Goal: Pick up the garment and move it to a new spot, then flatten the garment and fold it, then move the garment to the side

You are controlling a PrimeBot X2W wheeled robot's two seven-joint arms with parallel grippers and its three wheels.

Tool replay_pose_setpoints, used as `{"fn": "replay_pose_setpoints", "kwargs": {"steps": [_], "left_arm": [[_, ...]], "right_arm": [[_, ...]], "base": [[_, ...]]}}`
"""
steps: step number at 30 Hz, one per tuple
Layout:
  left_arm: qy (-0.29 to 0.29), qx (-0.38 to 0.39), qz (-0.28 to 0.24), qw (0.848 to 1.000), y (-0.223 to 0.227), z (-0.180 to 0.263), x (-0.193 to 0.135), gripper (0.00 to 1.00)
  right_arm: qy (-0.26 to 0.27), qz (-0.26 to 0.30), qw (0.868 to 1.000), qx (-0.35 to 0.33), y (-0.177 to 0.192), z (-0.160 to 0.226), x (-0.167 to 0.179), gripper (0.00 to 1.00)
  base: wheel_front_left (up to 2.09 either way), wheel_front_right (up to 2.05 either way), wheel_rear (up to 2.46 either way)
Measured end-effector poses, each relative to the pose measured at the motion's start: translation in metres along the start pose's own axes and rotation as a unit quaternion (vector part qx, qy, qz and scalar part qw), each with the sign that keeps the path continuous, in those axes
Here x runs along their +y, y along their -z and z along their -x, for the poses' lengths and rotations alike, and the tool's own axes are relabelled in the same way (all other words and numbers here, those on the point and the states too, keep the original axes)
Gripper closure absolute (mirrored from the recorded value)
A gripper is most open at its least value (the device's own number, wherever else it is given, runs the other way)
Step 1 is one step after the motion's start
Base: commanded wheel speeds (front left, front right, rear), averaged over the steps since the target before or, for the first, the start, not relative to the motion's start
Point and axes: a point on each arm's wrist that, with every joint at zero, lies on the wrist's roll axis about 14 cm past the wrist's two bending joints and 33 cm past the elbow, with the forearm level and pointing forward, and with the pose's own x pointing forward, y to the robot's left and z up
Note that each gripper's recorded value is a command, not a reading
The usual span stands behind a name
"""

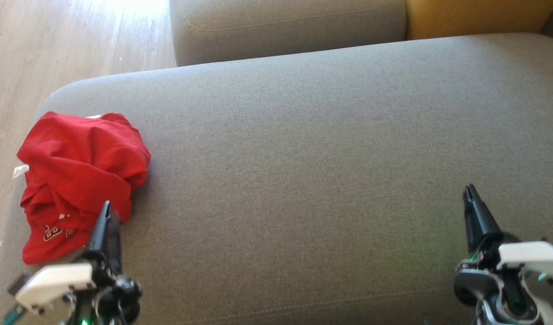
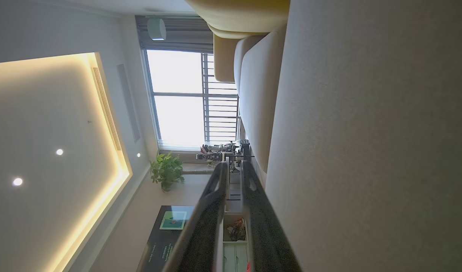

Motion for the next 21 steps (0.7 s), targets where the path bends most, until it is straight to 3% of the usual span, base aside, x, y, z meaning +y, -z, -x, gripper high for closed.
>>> {"fn": "replay_pose_setpoints", "kwargs": {"steps": [6,21], "left_arm": [[-0.076,-0.005,0.012,0.997,0.002,0.025,0.051,0.0],[-0.064,-0.026,-0.001,0.998,-0.005,0.021,0.043,0.0]], "right_arm": [[0.065,-0.005,0.998,-0.001,0.001,0.02,-0.044,0.0],[0.055,0.021,0.998,-0.018,-0.004,0.017,-0.037,0.0]], "base": [[0.0,0.0,0.0],[0.0,0.0,0.0]]}}
